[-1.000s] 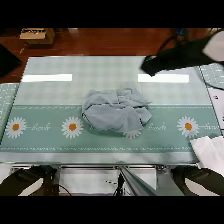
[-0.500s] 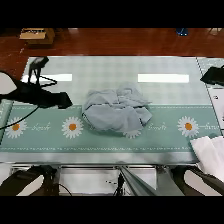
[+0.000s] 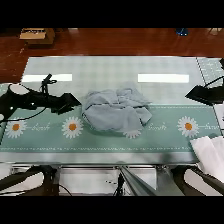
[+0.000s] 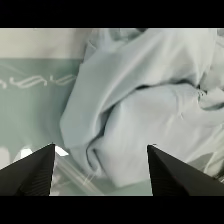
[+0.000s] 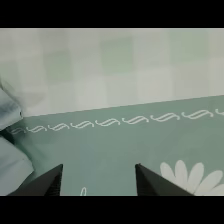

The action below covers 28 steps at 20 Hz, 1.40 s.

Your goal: Fold the shirts.

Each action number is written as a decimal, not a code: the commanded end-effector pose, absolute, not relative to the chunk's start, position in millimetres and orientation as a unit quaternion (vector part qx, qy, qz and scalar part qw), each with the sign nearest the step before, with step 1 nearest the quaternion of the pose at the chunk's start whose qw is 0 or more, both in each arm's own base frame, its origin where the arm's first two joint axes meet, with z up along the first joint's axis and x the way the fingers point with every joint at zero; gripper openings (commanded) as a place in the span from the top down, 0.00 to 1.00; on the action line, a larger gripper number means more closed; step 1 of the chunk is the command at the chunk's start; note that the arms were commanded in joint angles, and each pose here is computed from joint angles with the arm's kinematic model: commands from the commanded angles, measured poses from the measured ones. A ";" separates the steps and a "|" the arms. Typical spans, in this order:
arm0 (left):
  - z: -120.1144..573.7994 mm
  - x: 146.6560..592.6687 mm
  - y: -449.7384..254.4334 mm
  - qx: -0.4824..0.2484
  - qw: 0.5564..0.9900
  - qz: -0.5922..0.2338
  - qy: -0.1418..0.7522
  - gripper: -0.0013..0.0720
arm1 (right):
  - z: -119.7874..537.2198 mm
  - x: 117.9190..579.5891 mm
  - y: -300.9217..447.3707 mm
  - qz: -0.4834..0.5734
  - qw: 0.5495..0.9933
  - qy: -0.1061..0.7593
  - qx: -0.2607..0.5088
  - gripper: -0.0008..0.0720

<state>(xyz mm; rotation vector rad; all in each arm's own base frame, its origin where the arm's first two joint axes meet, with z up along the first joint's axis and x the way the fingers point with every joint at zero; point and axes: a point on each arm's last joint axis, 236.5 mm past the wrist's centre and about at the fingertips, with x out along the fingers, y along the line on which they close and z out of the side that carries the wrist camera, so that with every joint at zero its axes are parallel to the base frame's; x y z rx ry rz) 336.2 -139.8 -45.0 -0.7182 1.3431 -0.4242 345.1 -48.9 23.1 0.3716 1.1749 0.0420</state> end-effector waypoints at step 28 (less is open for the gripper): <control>-62.9 343.7 -206.7 -0.321 0.638 -0.274 0.644 0.95 | -85.7 386.9 102.7 0.166 0.710 0.572 0.375 0.25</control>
